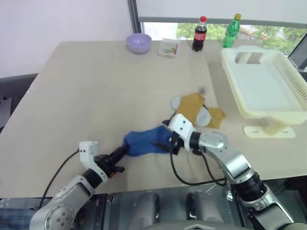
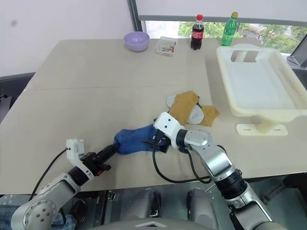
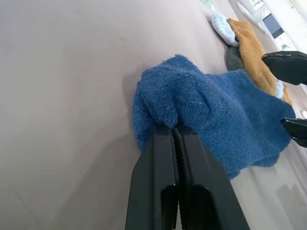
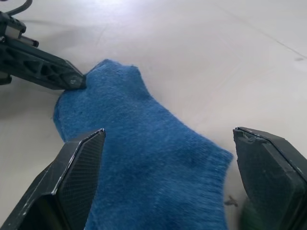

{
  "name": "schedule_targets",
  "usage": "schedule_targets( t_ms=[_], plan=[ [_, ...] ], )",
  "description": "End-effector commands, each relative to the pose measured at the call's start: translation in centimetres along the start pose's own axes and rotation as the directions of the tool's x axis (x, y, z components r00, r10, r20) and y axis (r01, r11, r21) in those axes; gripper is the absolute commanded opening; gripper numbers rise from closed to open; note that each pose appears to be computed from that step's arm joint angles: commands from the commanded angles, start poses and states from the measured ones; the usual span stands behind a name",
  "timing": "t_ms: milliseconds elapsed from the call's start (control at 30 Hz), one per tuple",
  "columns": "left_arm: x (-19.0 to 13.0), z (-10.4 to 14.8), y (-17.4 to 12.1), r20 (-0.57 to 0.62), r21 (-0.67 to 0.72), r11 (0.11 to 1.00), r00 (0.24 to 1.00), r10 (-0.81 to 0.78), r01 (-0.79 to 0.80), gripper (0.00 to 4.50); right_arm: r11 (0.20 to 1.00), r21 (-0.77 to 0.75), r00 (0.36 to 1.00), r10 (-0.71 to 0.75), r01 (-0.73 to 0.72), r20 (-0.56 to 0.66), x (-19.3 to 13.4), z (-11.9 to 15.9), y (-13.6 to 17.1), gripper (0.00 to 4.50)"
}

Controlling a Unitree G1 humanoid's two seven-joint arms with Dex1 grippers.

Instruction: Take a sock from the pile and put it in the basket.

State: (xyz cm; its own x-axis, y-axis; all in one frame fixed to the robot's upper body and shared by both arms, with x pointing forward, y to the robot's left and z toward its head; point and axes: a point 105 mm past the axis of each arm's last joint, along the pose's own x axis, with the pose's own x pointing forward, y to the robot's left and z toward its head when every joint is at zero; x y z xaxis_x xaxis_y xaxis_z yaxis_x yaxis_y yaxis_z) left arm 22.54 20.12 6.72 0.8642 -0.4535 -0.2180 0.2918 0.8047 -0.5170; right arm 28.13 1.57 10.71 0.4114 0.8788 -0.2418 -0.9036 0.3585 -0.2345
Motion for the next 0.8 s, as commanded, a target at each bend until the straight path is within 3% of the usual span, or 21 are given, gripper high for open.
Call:
schedule_targets(
  t_ms=[33,200,233,400,500,667,800],
  plan=[
    [-0.3,-0.7,-0.1,-0.035,-0.005,1.0,0.999,-0.006,0.005,0.0,0.995,-0.094,0.995,-0.05,0.042,-0.084,0.3,-1.2,-0.3,4.4],
    [-0.8,-0.5,-0.3,-0.03,-0.028,0.999,0.999,-0.043,0.042,0.0,0.993,-0.105,0.982,-0.072,0.054,-0.176,-0.2,-3.1,-0.8,4.4],
    [-1.0,-0.3,-0.2,-0.025,-0.033,0.998,0.998,-0.051,0.05,0.64,0.992,-0.112,0.981,-0.07,0.051,-0.179,-0.3,-3.3,-0.9,4.5],
    [-2.2,0.8,0.4,-0.031,-0.049,0.995,0.996,-0.088,0.087,2.88,0.992,-0.11,0.979,-0.082,0.062,-0.188,-0.7,-3.6,-1.4,4.5],
    [-3.1,1.5,1.8,-0.037,-0.143,0.987,0.996,-0.076,0.07,4.38,0.991,-0.113,0.976,-0.097,0.076,-0.197,-0.7,-3.7,-1.7,4.5],
    [-2.2,0.6,2.3,-0.116,-0.272,0.96,0.988,-0.1,0.065,4.45,0.99,-0.119,0.975,-0.093,0.07,-0.2,-0.7,-3.8,-1.6,4.5],
    [-0.4,-1.8,1.9,-0.255,-0.333,0.94,0.952,-0.169,0.078,4.45,0.99,-0.123,0.976,-0.087,0.063,-0.202,-0.5,-3.9,-1.3,4.5]
  ],
)
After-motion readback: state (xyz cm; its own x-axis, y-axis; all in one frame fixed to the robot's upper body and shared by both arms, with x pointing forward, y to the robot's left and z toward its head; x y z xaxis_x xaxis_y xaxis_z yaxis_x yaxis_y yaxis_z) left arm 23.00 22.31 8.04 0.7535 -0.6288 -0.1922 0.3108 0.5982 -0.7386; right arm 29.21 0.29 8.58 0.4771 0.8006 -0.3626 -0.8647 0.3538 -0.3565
